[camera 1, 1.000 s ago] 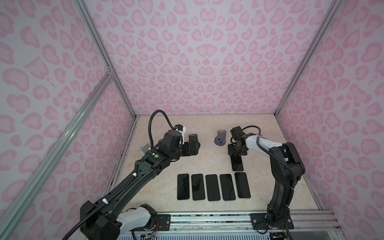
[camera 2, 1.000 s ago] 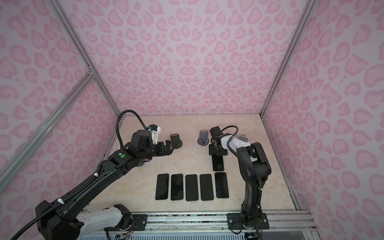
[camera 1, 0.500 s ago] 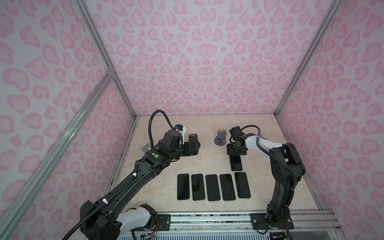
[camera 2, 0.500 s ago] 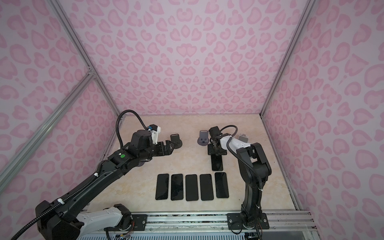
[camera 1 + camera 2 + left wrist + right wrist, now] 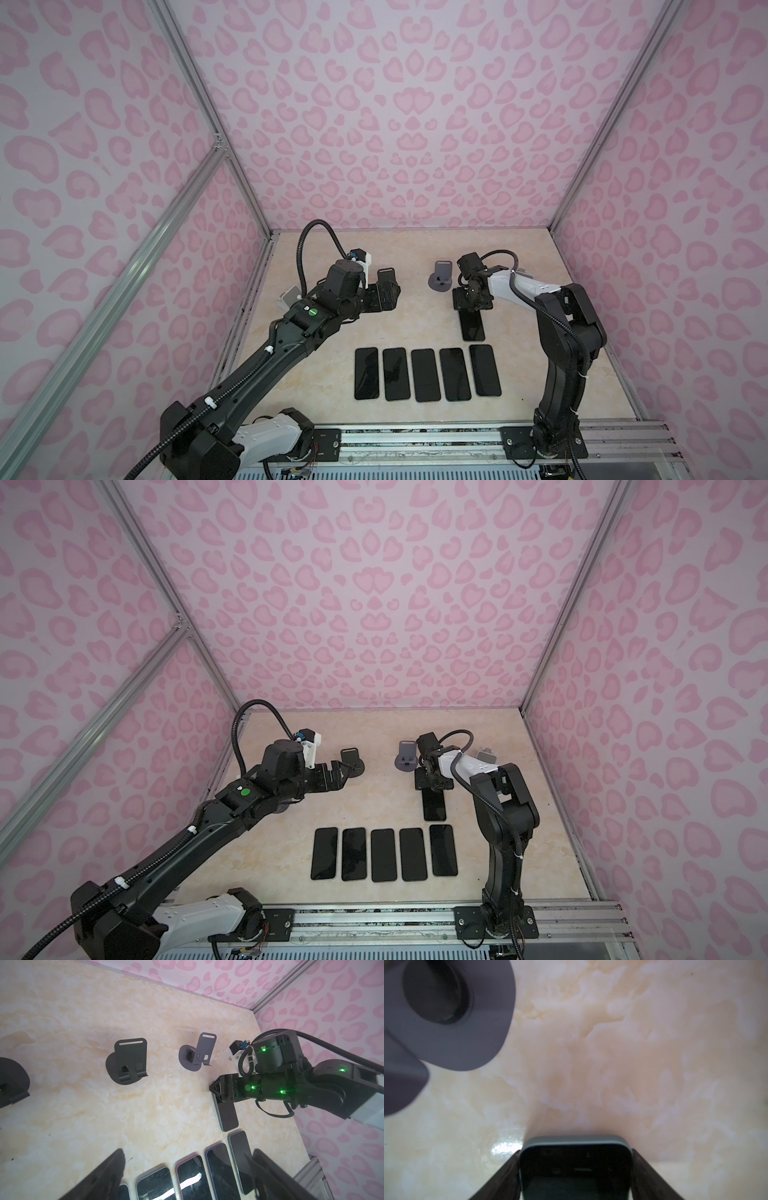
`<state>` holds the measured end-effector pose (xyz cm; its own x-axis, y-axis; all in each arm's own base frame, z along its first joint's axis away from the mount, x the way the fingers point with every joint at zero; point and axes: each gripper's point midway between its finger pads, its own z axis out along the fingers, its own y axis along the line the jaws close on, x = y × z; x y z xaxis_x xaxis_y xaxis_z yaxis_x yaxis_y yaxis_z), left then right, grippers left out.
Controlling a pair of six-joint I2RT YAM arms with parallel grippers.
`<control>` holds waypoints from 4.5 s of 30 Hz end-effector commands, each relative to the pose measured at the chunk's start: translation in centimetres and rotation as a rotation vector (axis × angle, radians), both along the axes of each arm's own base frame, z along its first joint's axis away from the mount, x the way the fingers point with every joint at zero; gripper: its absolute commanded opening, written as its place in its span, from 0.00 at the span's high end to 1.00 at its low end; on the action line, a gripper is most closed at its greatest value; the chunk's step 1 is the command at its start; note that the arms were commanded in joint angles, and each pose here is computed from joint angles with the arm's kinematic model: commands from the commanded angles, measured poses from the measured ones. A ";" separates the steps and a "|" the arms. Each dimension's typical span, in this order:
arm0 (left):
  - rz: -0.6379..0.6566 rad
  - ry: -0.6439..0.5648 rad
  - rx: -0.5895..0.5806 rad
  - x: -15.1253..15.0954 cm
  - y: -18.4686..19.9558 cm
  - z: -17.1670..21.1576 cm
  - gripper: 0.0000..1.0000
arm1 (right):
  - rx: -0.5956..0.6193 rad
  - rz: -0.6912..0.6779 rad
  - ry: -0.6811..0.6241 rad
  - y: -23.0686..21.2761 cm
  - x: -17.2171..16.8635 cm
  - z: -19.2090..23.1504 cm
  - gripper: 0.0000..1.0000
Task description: Remove the phone from the phone stand
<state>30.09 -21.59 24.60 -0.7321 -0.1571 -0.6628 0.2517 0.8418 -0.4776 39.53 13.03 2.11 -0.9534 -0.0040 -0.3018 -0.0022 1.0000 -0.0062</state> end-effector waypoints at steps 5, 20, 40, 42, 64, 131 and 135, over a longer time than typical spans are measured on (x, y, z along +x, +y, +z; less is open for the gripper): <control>-0.004 -0.039 -0.013 0.2 -0.1 1.1 0.04 | -0.025 0.010 -0.010 -0.2 0.0 0.6 0.14; 0.002 -0.080 -0.002 0.3 0.3 1.8 0.03 | 0.062 0.030 -0.159 0.4 0.1 8.1 0.04; 0.380 -0.548 -0.052 -5.5 12.3 13.0 0.02 | 0.231 -0.007 -0.752 -0.9 -9.1 21.5 0.02; 0.510 -0.542 -0.018 -5.9 15.0 11.5 0.02 | 0.116 -0.090 -0.819 -3.7 -9.5 20.3 0.02; 0.759 -0.713 0.483 -0.6 23.2 -6.9 0.02 | 0.144 -0.009 -1.242 -6.7 -10.4 19.0 0.02; 0.688 -0.504 0.488 7.7 25.6 -12.4 0.03 | -0.174 -0.181 -1.012 -15.9 -0.9 8.3 0.00; 0.688 -0.503 0.489 7.7 25.7 -12.5 0.02 | -0.171 -0.178 -1.009 -15.9 -0.9 8.2 0.00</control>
<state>37.57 4.02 11.79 -0.2086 -0.0669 -0.9757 -0.2888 0.9574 -0.0039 38.60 -2.96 10.49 -0.2455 -0.0194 -0.9692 0.2332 0.9693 -0.0785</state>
